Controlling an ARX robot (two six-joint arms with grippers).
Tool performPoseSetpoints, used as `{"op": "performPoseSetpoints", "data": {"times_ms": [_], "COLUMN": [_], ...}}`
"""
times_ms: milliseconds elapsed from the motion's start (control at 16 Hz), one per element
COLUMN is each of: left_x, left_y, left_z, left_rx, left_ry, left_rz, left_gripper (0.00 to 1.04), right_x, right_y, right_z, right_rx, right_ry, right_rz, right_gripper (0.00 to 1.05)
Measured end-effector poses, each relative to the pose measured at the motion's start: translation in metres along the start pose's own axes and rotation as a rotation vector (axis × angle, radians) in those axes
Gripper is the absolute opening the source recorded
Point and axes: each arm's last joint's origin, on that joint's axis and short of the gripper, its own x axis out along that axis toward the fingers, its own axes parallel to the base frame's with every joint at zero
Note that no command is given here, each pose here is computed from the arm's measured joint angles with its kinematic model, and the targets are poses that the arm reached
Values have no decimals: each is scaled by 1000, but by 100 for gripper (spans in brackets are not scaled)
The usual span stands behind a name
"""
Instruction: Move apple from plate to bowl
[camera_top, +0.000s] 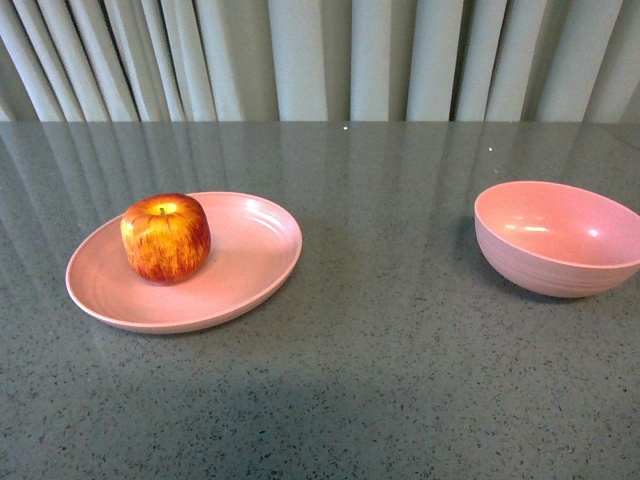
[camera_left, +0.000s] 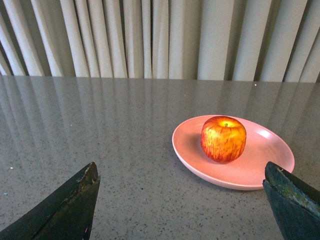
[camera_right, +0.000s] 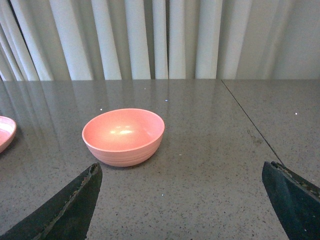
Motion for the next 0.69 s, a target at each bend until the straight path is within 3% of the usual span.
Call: {"op": "performPoseSetpoints", "data": {"times_ms": [688], "left_x": [0], "left_y": [0], "left_z": [0], "left_rx": [0], "left_ry": [0], "left_rz": [0], "left_gripper": [98], "right_x": [0], "right_y": [0], "right_z": [0], "right_rx": [0], "right_ry": [0], "right_rz": [0], "right_gripper": [98]}}
